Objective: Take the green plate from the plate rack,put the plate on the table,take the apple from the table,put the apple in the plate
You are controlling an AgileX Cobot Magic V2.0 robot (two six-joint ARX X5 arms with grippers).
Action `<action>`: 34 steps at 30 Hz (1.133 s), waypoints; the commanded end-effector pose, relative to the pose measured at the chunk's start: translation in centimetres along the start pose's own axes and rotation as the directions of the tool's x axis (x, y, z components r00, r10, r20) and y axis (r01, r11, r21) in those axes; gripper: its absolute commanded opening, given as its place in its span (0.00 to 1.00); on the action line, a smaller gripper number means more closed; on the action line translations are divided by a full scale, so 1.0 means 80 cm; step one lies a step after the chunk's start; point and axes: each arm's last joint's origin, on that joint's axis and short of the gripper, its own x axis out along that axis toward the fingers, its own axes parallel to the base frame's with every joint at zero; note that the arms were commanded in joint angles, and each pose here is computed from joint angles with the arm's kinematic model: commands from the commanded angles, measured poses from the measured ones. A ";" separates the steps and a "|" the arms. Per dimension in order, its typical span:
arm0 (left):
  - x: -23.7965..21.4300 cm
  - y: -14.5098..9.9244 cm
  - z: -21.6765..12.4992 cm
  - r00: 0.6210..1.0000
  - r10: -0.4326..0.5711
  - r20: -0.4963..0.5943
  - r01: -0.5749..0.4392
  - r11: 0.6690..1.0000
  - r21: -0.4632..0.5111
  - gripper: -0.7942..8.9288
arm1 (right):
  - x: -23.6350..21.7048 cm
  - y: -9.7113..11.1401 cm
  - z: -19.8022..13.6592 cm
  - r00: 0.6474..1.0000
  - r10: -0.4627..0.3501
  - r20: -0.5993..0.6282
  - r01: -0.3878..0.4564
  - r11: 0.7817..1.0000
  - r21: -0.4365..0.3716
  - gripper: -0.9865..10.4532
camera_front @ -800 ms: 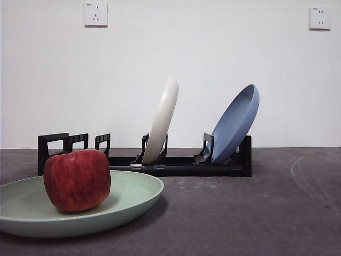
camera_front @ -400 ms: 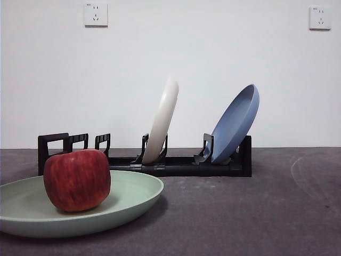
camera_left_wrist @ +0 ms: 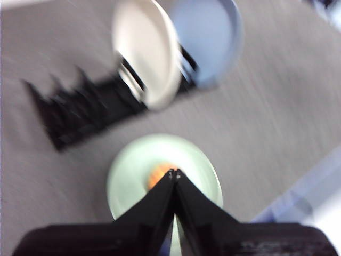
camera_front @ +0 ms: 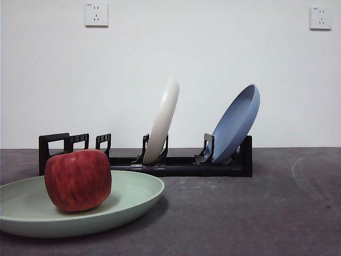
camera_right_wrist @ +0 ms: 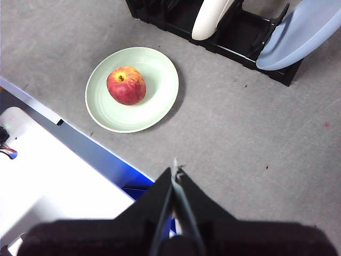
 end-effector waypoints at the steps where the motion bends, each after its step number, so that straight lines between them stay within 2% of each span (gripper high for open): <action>1: -0.015 0.014 0.011 0.979 0.099 0.178 -0.080 0.990 -0.114 0.08 | 0.003 0.000 -0.004 0.999 -0.008 -0.031 0.008 1.000 0.005 0.09; 3: -0.027 0.021 0.016 0.936 0.151 0.319 -0.098 0.980 -0.176 0.08 | 0.003 0.000 -0.004 0.999 -0.008 -0.031 0.008 1.000 0.005 0.09; 6: -0.031 0.025 0.000 0.880 0.108 0.463 -0.050 0.989 -0.136 0.08 | 0.003 0.000 -0.004 0.999 -0.008 -0.031 0.008 1.000 0.005 0.09; 9: -0.017 0.029 -0.036 0.833 0.045 0.551 -0.028 0.999 -0.040 0.08 | 0.003 0.000 -0.004 0.999 -0.008 -0.031 0.008 1.000 0.005 0.09; 12: 0.011 0.040 -0.080 0.766 0.043 0.642 -0.074 0.997 0.022 0.08 | 0.003 0.000 -0.004 0.999 -0.008 -0.031 0.008 1.000 0.005 0.09; 15: 0.041 0.053 -0.121 0.687 0.069 0.723 -0.129 0.991 0.028 0.08 | 0.003 0.000 -0.004 0.999 -0.008 -0.031 0.008 1.000 0.005 0.09; 19: 0.079 0.072 -0.164 0.625 0.145 0.767 -0.209 0.978 -0.014 0.08 | 0.003 0.000 -0.003 0.999 -0.008 -0.032 0.008 1.000 0.005 0.09; 22: 0.103 0.084 -0.189 0.622 0.208 0.755 -0.246 0.967 -0.063 0.08 | 0.004 0.000 -0.003 0.999 -0.009 -0.035 0.009 1.000 0.004 0.09; 30: 0.146 0.106 -0.233 0.663 0.388 0.641 -0.348 0.917 -0.195 0.08 | 0.005 0.000 -0.002 0.999 -0.016 -0.035 0.017 1.000 0.004 0.09; 32: 0.151 0.109 -0.240 0.691 0.428 0.583 -0.376 0.901 -0.216 0.08 | 0.005 0.000 -0.002 0.999 -0.017 -0.035 0.017 1.000 0.004 0.09; 34: 0.154 0.112 -0.246 0.703 0.480 0.525 -0.416 0.876 -0.244 0.08 | 0.005 0.000 -0.002 0.999 -0.017 -0.035 0.018 1.000 0.004 0.09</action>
